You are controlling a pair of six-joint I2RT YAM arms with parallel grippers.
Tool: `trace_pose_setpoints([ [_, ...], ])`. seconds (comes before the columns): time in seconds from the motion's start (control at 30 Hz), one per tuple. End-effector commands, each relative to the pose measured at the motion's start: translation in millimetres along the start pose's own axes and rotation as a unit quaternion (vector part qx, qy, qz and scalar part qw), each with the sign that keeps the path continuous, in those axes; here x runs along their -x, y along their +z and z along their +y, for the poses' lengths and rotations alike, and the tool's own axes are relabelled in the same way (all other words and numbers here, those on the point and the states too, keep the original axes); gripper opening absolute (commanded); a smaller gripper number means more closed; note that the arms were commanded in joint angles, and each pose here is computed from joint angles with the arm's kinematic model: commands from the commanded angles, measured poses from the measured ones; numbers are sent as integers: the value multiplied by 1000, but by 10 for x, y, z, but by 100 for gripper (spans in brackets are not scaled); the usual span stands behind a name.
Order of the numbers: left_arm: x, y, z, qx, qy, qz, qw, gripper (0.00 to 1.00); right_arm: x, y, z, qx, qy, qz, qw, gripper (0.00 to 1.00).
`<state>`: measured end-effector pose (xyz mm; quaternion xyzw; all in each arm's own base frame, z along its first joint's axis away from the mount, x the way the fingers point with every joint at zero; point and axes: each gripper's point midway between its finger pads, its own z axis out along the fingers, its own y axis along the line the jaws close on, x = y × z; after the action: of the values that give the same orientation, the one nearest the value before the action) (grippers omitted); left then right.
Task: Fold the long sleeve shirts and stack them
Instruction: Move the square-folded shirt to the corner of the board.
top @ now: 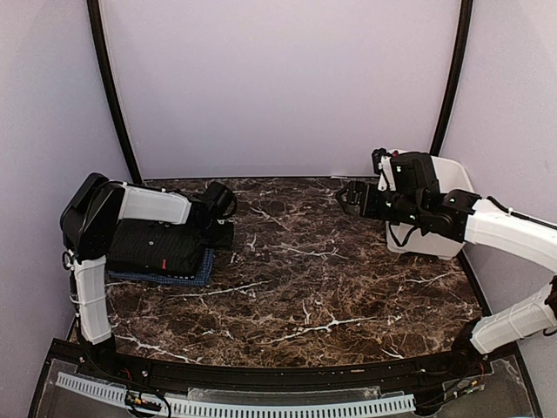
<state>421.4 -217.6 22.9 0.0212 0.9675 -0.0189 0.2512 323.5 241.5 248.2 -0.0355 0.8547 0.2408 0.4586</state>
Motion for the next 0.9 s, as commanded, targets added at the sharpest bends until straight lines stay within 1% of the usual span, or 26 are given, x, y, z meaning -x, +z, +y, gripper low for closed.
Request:
trace_pose_setpoints([
  [0.0, -422, 51, 442, 21, 4, 75, 997, 38, -25, 49, 18, 11, 2, -3, 1000, 99],
  [0.27, -401, -14, 711, 27, -1, 81, 996, 38, -77, 50, -9, 10, -3, 1, 1000, 99],
  [0.5, -537, -43, 845, 33, 3, 100, 994, 38, -106, 10, -64, 1, -8, 1, 1000, 99],
  [0.67, -568, -70, 869, 28, 0, 101, 995, 39, -125, 6, -84, -1, -12, 2, 1000, 99],
  [0.87, -504, -81, 799, 8, -3, 96, 995, 41, -123, 21, -31, 10, -11, 7, 1000, 99],
])
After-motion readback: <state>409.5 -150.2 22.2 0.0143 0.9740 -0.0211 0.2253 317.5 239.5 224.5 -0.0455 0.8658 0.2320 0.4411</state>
